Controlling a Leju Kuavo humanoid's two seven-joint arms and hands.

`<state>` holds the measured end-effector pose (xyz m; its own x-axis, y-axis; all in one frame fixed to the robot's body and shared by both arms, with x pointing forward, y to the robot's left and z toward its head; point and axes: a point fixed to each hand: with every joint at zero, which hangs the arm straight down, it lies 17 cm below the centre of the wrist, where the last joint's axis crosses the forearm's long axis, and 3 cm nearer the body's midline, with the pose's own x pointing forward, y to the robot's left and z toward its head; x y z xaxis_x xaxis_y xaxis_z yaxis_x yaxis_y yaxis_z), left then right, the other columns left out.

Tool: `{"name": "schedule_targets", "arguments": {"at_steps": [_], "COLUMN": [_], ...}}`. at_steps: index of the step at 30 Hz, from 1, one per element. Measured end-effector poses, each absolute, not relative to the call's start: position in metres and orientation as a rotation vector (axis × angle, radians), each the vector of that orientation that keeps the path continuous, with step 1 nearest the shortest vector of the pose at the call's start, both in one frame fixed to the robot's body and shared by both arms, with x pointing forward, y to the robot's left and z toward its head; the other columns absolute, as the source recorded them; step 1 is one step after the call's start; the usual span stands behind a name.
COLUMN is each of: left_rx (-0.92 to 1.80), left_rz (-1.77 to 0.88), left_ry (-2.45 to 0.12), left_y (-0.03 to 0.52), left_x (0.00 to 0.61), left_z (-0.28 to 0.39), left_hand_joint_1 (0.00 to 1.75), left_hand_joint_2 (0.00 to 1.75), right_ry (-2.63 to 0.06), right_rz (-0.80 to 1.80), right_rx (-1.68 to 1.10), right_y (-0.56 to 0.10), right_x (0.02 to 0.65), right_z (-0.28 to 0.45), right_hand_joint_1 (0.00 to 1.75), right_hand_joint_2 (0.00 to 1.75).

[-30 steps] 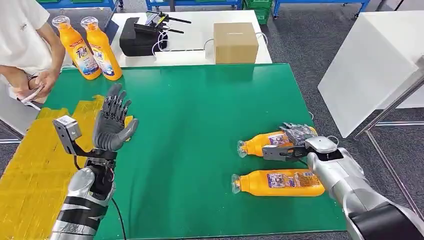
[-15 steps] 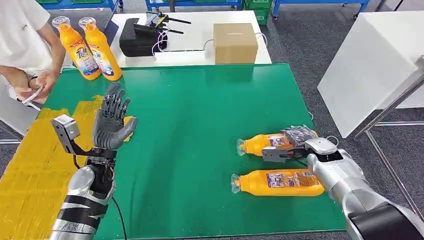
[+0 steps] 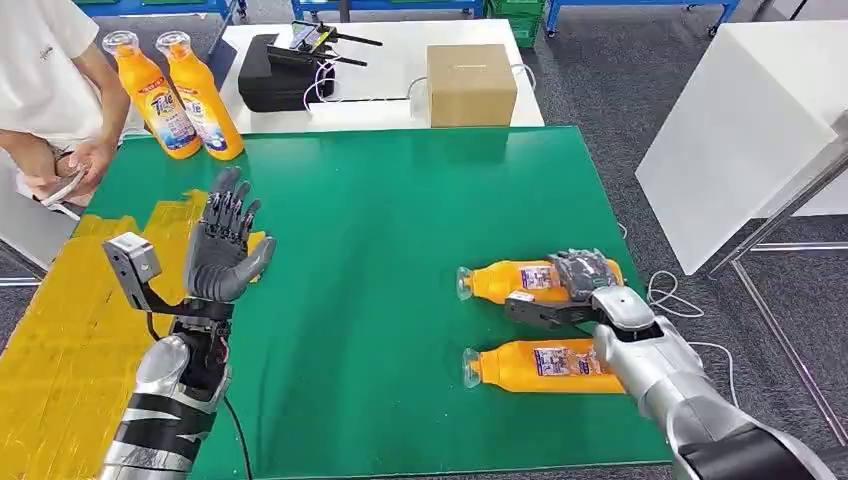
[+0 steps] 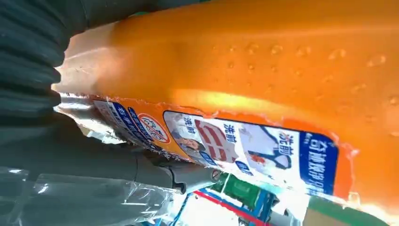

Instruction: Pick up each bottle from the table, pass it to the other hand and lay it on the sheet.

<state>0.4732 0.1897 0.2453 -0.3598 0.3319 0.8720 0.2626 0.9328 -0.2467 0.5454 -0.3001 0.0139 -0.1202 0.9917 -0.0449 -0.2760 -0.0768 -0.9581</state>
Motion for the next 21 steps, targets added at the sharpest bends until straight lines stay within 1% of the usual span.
{"name": "schedule_targets", "arguments": {"at_steps": [2, 7, 9, 10, 11, 17, 19, 21], "left_rx": [-0.429, -0.429, -0.430, -0.422, -0.419, -0.420, -0.433, -0.527], "left_rz": [0.077, 0.077, 0.076, 0.065, 0.049, 0.036, 0.018, 0.005], "left_ry": [-1.961, -1.962, -1.962, -1.959, -1.948, -1.944, -1.928, -1.896], "left_y": [0.190, 0.190, 0.190, 0.189, 0.184, 0.179, 0.172, 0.159], "left_x": [0.473, 0.473, 0.472, 0.472, 0.468, 0.465, 0.463, 0.456], "left_z": [0.245, 0.245, 0.245, 0.245, 0.241, 0.240, 0.236, 0.234], "left_hand_joint_1": [0.00, 0.00, 0.00, 0.00, 0.00, 0.00, 0.00, 0.00], "left_hand_joint_2": [1.75, 1.75, 1.75, 1.75, 1.75, 1.75, 1.75, 1.75], "right_ry": [-1.094, -1.101, -1.162, -1.337, -1.506, -1.608, -1.688, -1.769], "right_rz": [1.421, 1.417, 1.366, 1.205, 0.974, 0.829, 0.696, 0.537], "right_rx": [-0.988, -0.988, -0.991, -0.969, -0.928, -0.876, -0.779, -0.686], "right_y": [-0.295, -0.294, -0.289, -0.270, -0.256, -0.250, -0.245, -0.240], "right_x": [0.547, 0.547, 0.549, 0.552, 0.550, 0.543, 0.538, 0.530], "right_z": [0.021, 0.021, 0.031, 0.059, 0.098, 0.122, 0.136, 0.154], "right_hand_joint_1": [1.75, 1.75, 1.75, 1.75, 1.75, 1.75, 1.75, 1.75], "right_hand_joint_2": [1.75, 1.75, 1.75, 1.75, 1.75, 1.75, 1.75, 1.75]}}
